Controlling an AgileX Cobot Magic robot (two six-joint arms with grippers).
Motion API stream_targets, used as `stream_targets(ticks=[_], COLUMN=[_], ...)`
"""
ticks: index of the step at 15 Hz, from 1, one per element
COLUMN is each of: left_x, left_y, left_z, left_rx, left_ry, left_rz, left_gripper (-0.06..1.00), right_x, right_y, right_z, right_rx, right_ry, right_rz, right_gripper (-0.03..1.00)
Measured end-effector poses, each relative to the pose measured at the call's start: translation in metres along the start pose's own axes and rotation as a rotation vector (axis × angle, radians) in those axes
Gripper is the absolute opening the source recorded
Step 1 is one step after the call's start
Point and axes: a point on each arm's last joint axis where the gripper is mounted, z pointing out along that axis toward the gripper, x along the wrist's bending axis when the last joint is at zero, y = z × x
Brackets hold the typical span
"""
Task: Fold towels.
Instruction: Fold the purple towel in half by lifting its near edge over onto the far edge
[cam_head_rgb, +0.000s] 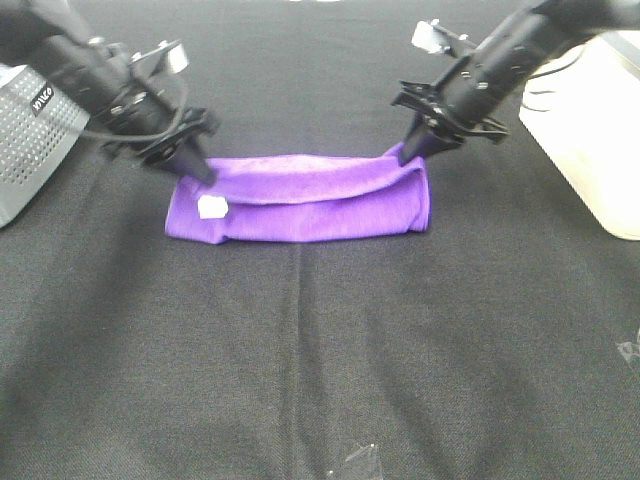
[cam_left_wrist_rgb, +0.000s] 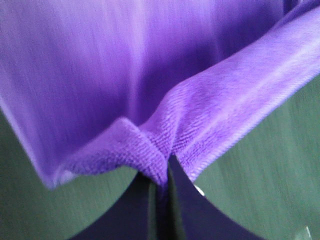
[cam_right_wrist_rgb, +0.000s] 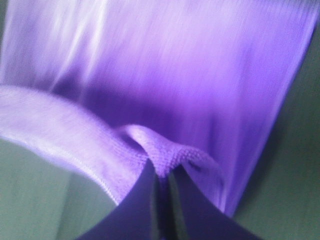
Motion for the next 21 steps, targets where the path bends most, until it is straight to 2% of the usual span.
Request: stream_targets(ticks=[5,9,15,18,19,21], left_x=[0.028,0.032,0.033,0.033,0.033,0.034], left_y=[0.031,0.037,0.04,0.041,0.041,0.04], left_z=[0.013,0.015,0.013,0.013,0.013,0.013], left_rx=[-0.083,-0.122,-0.158,-0.159,-0.159,-0.155], left_ry=[0.002,0.014,0.03,0.031,0.031,0.039], left_rz=[-0.044,-0.044,-0.042,-0.042,-0.042,-0.035], left_gripper=[0.0,0.0,0.0,0.03,0.08,0.25], right_x=[-0.027,-0.029,-0.031,-0.031,-0.032,-0.032], right_y=[0.029,0.042,0.044,0.044,0.044,0.044], right_z=[0.015,0.013,0.014,0.014,0.014,0.014], right_rx=[-0.083,-0.163,-0.187,-0.187,-0.186,-0.183], right_ry=[-0.024,-0.047,-0.072,-0.074,-0.078,-0.08], right_rz=[0.051,0.024,0.013,0.011,0.009,0.007], right_gripper=[0.01,0.01,0.01,0.15,0.21,0.38])
